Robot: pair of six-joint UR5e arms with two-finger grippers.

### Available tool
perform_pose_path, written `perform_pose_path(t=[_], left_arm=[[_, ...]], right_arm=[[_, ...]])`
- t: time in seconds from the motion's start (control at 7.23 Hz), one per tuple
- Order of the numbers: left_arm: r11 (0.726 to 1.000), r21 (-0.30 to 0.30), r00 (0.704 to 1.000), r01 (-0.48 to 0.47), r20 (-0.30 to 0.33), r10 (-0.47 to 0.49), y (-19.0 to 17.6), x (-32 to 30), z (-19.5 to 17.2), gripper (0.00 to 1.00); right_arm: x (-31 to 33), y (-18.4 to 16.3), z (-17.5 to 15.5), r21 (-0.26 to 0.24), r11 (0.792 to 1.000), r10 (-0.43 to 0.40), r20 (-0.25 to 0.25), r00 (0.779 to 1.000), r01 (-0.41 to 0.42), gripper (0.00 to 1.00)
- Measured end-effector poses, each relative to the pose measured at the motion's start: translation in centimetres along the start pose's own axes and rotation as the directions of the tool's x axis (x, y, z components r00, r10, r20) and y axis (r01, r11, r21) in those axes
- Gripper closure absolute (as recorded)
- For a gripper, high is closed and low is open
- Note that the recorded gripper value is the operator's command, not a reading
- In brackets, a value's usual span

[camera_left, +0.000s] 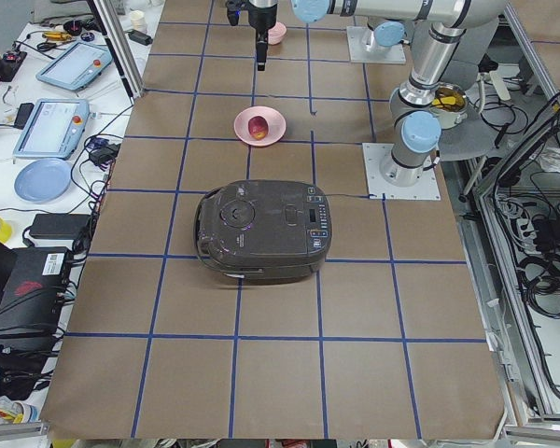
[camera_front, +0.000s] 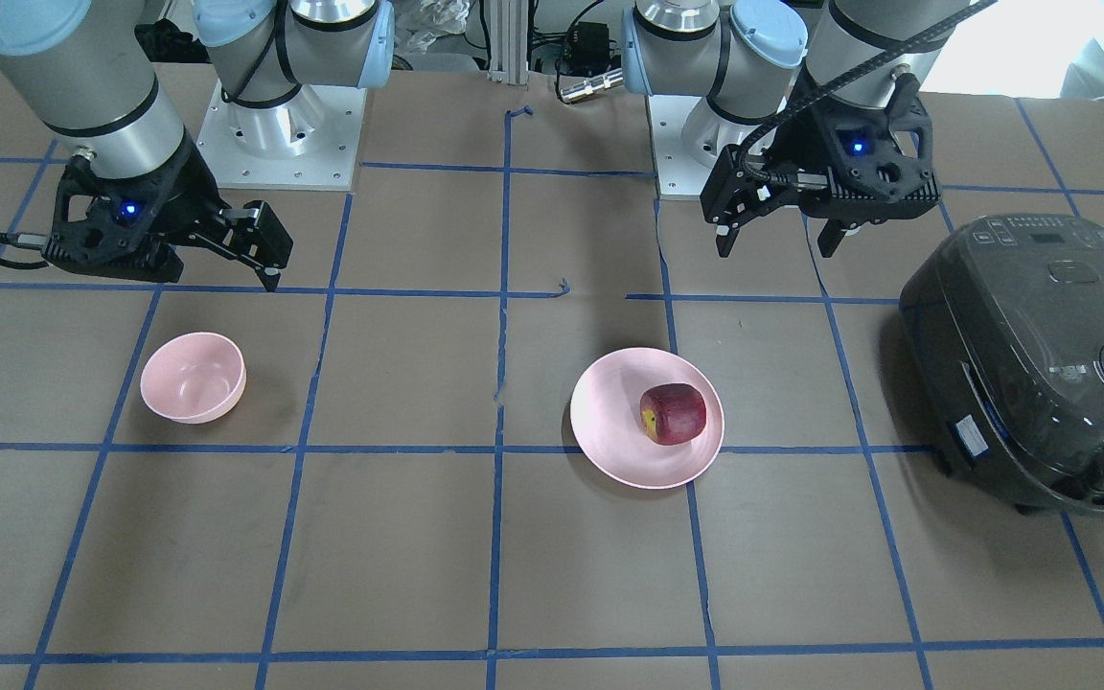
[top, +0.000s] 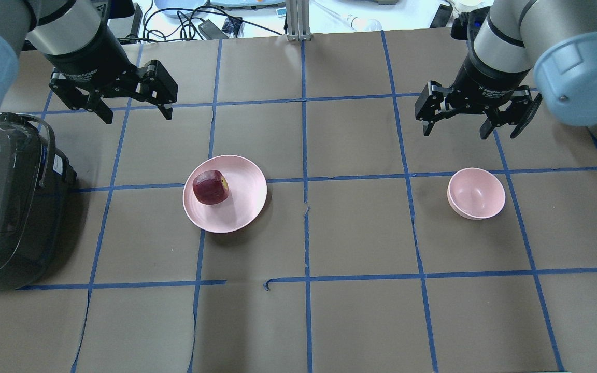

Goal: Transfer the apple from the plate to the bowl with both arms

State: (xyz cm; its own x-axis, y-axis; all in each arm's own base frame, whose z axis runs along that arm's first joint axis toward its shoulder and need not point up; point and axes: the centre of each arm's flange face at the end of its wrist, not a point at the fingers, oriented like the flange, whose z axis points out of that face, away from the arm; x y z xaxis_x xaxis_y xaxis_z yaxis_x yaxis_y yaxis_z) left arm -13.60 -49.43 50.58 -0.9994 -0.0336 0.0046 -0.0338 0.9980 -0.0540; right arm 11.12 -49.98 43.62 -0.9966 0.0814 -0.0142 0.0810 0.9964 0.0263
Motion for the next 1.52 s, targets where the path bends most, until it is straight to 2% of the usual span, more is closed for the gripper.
perform_pose_path(t=[0.14,0.41,0.69,0.97,1.11,1.24,1.52], left_arm=[[1.0,-0.004,1.0,0.011,-0.001,-0.011,0.0,0.1,0.2,0.0],[0.998,-0.01,0.998,0.063,-0.003,-0.063,-0.3,0.5,0.9,0.0],[0.992,0.014,0.992,0.122,-0.017,-0.122,-1.5,1.3,2.6,0.0],[0.986,-0.003,0.986,0.165,-0.013,-0.165,-1.3,1.5,7.3,0.0],[0.982,0.009,0.982,0.19,-0.017,-0.19,-0.9,1.5,10.5,0.0],[0.976,0.026,0.976,0.216,-0.023,-0.215,-0.3,1.4,14.0,0.0],[0.974,0.02,0.974,0.227,-0.022,-0.226,0.6,1.4,19.5,0.0]], right_arm=[[1.8,-0.9,0.7,-0.015,0.999,-0.049,0.004,0.999,0.049,0.0],[9.8,-3.0,3.4,-0.063,0.99,-0.122,0.037,0.992,0.124,0.0],[15.6,-3.9,7.4,-0.105,0.984,-0.135,0.077,0.988,0.143,0.0],[17.3,-5.8,13.2,-0.129,0.979,-0.15,0.088,0.985,0.161,0.0],[17.7,-6.3,16.0,-0.135,0.975,-0.163,0.088,0.983,0.174,0.0],[17.8,-6.1,18.4,-0.144,0.973,-0.167,0.091,0.982,0.179,0.0],[18.1,-5.2,22.2,-0.167,0.97,-0.159,0.103,0.982,0.175,0.01]])
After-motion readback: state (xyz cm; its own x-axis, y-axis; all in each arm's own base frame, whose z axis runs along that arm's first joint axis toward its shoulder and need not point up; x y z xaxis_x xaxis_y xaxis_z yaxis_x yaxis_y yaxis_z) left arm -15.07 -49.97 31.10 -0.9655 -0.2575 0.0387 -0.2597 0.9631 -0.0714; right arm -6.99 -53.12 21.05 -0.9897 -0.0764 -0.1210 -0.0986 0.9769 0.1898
